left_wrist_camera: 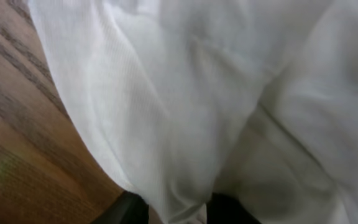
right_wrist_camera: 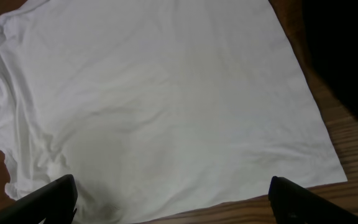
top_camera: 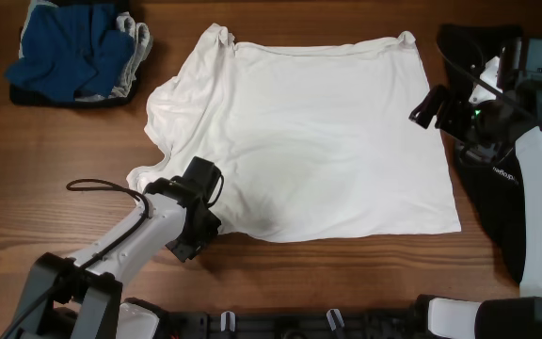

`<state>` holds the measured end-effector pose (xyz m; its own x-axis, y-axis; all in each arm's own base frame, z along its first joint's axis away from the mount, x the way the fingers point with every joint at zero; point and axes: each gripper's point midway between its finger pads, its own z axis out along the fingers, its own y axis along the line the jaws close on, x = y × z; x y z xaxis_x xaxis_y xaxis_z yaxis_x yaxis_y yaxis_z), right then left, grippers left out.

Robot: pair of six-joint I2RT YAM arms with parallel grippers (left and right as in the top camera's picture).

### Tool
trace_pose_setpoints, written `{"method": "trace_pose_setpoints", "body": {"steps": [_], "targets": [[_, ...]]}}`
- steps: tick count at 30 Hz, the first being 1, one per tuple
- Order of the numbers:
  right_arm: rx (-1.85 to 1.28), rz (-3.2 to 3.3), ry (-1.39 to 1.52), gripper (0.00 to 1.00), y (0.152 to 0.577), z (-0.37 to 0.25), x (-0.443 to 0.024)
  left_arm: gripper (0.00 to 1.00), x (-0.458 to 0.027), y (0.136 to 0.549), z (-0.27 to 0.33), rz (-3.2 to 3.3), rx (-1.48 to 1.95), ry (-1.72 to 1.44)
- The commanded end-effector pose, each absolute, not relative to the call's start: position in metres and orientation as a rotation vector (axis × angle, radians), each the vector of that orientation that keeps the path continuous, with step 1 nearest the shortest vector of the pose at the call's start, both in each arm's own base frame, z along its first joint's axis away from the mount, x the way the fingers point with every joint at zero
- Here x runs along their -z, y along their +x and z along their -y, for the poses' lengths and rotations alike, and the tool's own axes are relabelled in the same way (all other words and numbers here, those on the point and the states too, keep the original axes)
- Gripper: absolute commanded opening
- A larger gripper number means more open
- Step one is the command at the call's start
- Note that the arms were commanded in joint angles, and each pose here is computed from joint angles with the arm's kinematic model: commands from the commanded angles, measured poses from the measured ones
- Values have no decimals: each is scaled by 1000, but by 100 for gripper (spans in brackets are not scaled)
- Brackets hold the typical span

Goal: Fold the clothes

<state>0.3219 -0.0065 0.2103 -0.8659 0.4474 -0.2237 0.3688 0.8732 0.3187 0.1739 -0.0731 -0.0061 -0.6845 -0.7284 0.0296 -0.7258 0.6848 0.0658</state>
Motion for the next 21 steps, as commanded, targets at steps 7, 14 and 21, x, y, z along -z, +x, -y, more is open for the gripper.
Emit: {"method": "trace_pose_setpoints", "body": {"steps": [7,14,21], "targets": [[-411,-2753,579,99,324,2,-211,4,16,175,52,2911,243,1139],[-410,-2753,579,99,324,2,-211,4,-45,167,98,2832,-85,873],[-408,-2749,560,99,325,2,-211,4,-98,179,99,2932,-128,743]]}}
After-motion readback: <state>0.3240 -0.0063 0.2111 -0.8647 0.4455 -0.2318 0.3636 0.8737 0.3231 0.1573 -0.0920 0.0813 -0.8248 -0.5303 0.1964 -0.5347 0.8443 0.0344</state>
